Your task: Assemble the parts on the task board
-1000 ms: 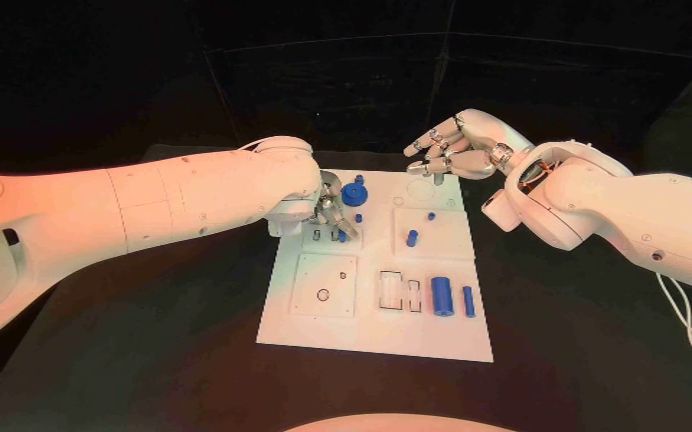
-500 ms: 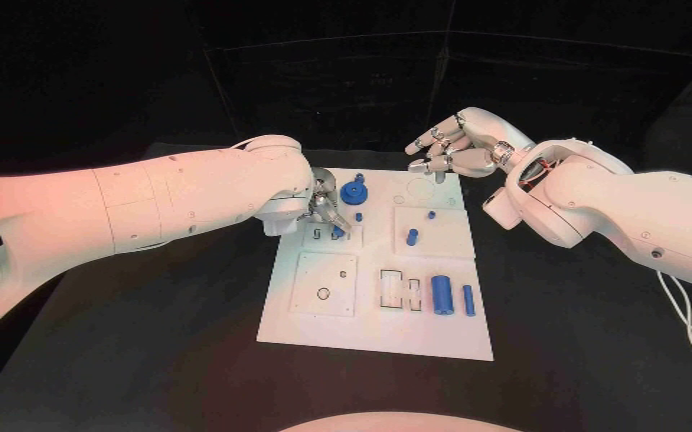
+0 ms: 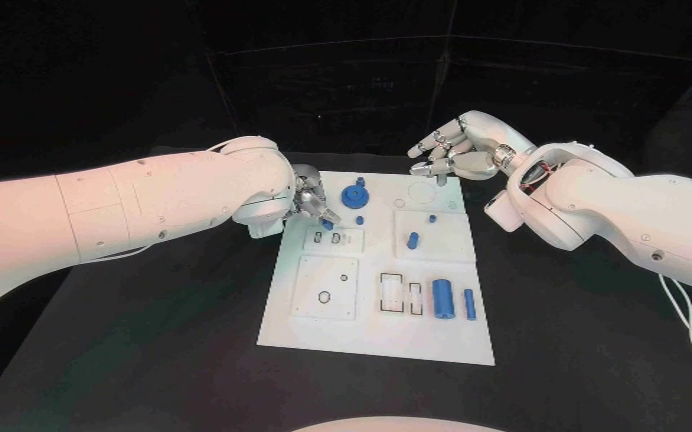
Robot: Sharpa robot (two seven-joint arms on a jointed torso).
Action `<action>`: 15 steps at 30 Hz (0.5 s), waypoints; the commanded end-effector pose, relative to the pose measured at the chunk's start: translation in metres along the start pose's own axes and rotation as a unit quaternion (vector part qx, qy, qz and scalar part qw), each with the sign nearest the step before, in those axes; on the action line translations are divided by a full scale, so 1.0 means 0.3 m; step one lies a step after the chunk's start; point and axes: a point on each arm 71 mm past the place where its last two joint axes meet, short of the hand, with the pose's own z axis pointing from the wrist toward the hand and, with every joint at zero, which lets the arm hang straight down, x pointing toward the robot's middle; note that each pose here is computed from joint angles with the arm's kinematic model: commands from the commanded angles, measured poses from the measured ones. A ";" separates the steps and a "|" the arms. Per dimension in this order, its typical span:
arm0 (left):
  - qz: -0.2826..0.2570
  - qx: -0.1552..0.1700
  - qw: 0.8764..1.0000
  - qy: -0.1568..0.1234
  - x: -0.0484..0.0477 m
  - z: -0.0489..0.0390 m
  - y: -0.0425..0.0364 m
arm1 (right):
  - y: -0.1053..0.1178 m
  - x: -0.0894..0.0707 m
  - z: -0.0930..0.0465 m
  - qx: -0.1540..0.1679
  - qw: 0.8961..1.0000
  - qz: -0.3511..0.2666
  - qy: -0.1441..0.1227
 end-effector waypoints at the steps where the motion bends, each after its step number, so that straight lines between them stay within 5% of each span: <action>1: 0.000 0.013 0.999 -0.050 -0.027 -0.010 0.003 | 0.003 -0.003 0.002 -0.003 1.000 -0.002 0.001; 7: -0.003 0.012 0.997 -0.073 -0.046 -0.013 0.022 | -0.001 -0.006 0.003 -0.002 1.000 -0.002 -0.001; 15: -0.005 0.021 0.997 -0.079 -0.028 -0.003 0.004 | -0.001 -0.004 0.007 -0.002 1.000 -0.002 0.000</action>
